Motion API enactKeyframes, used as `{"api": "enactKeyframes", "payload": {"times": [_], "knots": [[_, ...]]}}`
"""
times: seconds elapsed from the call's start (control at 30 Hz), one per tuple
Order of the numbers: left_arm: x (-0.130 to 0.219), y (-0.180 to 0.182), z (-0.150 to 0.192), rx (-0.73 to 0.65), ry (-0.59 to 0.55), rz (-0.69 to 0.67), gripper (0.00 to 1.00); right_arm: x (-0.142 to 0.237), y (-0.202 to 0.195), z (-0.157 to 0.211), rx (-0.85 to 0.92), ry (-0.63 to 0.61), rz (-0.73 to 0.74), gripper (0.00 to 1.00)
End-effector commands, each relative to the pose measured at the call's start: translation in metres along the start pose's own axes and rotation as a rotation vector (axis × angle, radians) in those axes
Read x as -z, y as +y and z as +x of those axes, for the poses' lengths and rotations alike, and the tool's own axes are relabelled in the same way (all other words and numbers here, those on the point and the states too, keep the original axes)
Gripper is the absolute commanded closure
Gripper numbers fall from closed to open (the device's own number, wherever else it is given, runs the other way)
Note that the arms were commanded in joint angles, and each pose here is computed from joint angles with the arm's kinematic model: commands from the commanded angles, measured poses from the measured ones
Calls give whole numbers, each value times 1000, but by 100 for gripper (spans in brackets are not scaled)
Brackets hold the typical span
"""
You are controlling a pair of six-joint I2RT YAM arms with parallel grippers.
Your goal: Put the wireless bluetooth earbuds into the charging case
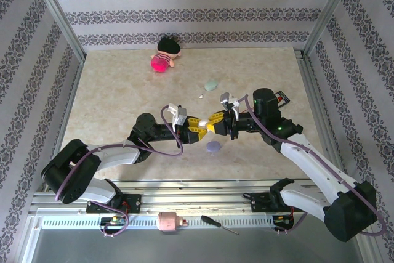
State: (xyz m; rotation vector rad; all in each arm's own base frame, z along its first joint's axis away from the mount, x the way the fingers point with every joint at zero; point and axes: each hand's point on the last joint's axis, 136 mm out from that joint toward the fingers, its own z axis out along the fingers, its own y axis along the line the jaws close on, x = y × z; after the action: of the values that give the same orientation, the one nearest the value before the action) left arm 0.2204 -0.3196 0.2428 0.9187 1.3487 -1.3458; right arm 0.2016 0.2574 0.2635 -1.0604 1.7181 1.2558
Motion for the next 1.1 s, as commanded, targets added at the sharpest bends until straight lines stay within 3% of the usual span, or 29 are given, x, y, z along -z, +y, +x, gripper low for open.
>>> {"api": "enactKeyframes", "payload": {"times": [0.0,0.07,0.17,0.27,0.6,1.07], "knots": [[-1,0,-13,-37,-20,2,79,-2,11,-7,48,7,-30,89],[-1,-1,-12,-52,-16,12,82,-2,8,-7,52,9,-11,82],[-1,-4,-12,-68,-17,26,85,-1,-1,-9,54,4,49,54],[0,-8,-13,-81,-15,41,87,1,-12,-12,48,-2,108,43],[5,-13,-6,-160,26,42,92,7,-41,-27,-7,-51,231,33],[23,0,18,-321,113,-81,92,17,-32,-61,-69,-165,238,29]]}}
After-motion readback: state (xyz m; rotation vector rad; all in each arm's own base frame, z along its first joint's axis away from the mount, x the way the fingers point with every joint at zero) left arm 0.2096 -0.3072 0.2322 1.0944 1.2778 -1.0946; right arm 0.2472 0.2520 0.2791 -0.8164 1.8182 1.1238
